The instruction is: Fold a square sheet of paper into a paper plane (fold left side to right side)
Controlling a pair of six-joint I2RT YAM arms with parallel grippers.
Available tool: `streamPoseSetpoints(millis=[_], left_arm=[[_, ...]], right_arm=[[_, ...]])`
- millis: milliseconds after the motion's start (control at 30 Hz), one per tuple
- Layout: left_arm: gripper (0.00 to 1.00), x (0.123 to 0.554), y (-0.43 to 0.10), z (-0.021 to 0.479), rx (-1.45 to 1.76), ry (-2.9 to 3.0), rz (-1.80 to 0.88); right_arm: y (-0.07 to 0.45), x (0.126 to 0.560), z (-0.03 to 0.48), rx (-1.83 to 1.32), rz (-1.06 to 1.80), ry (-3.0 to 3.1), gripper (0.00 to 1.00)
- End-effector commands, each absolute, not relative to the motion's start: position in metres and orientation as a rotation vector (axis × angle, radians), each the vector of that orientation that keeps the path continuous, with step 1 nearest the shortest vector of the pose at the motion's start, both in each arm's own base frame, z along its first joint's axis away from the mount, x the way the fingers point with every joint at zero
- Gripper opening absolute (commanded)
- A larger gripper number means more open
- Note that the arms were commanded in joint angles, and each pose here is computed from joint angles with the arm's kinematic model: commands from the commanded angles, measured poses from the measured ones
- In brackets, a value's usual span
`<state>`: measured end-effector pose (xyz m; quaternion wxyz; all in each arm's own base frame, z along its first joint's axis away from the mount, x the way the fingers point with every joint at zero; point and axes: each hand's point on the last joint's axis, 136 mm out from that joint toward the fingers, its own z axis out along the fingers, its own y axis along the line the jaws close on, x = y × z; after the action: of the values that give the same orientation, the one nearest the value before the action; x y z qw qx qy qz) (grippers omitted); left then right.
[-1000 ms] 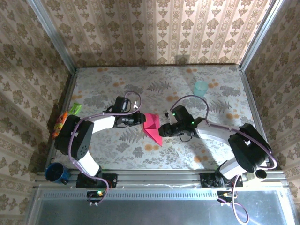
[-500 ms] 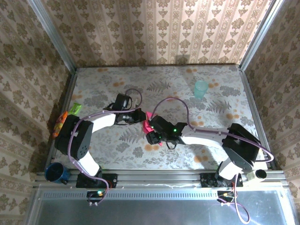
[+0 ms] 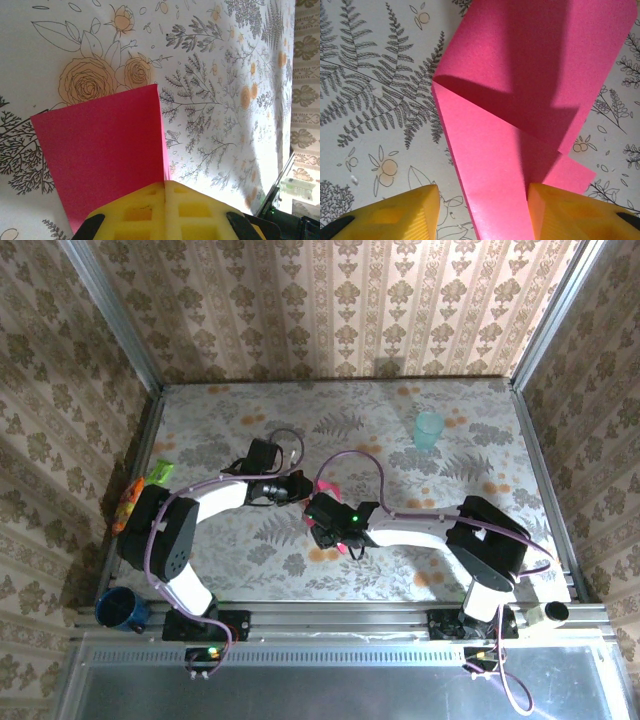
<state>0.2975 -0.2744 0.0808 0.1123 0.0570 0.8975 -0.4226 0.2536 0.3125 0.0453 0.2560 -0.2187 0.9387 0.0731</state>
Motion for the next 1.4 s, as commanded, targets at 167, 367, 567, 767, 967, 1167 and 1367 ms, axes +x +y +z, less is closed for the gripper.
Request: streamPoseSetpoints(millis=[167,367,567,767,967,1167,1367], left_arm=[[0.05,0.297,-0.280,0.086,0.175,2.638,-1.269],[0.05,0.297,-0.278,0.083,0.173,2.645,-1.260],[0.05,0.296,-0.278,0.084,0.171,2.642,-1.263],[0.05,0.298,-0.280,0.086,0.169,2.633,-1.270],[0.04,0.300,-0.279,0.086,0.161,2.630,-1.269],[0.04,0.302,-0.280,0.086,0.160,2.624,-1.276],[0.06,0.302,-0.279,0.086,0.163,2.622,-1.277]], right_arm=[[0.304,0.257,0.041,-0.585,0.104,2.548,0.45],[0.304,0.255,0.037,-0.587,0.099,2.558,0.34],[0.303,0.255,0.035,-0.585,0.094,2.561,0.32],[0.302,0.255,0.034,-0.590,0.086,2.561,0.34],[0.300,0.255,0.032,-0.594,0.073,2.566,0.34],[0.300,0.255,0.033,-0.591,0.080,2.563,0.24],[0.301,0.256,0.038,-0.588,0.104,2.559,0.07]])
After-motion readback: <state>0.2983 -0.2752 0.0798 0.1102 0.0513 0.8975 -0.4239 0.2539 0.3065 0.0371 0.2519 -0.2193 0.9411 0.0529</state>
